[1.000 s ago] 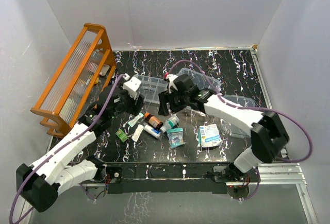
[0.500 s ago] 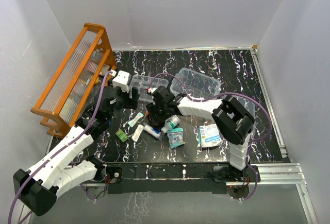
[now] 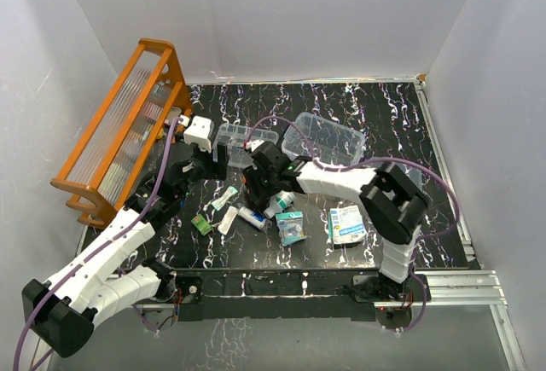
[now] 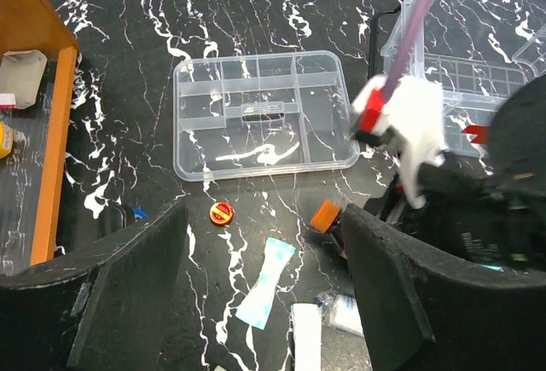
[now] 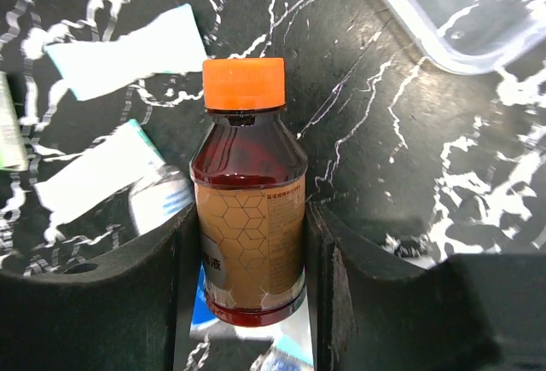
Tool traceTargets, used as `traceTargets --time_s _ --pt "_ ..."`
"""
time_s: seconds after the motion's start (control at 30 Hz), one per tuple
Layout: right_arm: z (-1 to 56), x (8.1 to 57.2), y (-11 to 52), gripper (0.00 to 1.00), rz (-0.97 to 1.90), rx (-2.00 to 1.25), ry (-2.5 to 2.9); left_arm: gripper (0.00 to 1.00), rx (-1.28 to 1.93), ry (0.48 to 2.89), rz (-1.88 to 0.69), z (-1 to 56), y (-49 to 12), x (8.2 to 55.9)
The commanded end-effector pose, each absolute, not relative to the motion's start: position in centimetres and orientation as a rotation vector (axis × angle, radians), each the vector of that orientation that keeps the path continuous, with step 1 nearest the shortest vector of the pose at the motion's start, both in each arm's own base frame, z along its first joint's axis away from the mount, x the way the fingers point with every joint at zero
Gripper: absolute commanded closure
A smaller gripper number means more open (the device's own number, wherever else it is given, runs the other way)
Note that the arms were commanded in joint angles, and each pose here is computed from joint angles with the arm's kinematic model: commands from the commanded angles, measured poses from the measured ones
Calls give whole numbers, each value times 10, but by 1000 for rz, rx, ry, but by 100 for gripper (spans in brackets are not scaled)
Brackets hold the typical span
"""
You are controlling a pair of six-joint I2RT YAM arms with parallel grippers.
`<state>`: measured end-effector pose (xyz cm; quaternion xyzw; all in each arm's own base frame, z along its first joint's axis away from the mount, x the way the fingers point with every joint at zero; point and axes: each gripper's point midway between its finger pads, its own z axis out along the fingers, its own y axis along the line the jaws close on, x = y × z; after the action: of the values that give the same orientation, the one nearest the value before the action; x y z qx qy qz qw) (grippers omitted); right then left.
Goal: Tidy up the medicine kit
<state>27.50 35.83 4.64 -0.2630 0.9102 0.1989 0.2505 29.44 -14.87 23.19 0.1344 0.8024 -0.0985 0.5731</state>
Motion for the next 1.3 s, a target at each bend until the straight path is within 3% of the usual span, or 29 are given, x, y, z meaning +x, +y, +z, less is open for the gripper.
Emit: traceTargets --time_s 0.0,0.33,0.6,0.93,1.27 --pt "163 301 369 72 672 -507 2174 28 269 1862 -254 248 -149 295" --pt "234 320 262 71 482 -2 2050 24 275 1875 -328 245 -160 291" --pt "193 367 186 78 463 491 2121 22 295 1897 -378 237 -171 292" --pt "154 414 201 77 418 534 2223 21 306 1988 -429 213 -187 297" --pt "130 422 233 74 514 478 2346 21 330 2022 -454 201 -194 297"
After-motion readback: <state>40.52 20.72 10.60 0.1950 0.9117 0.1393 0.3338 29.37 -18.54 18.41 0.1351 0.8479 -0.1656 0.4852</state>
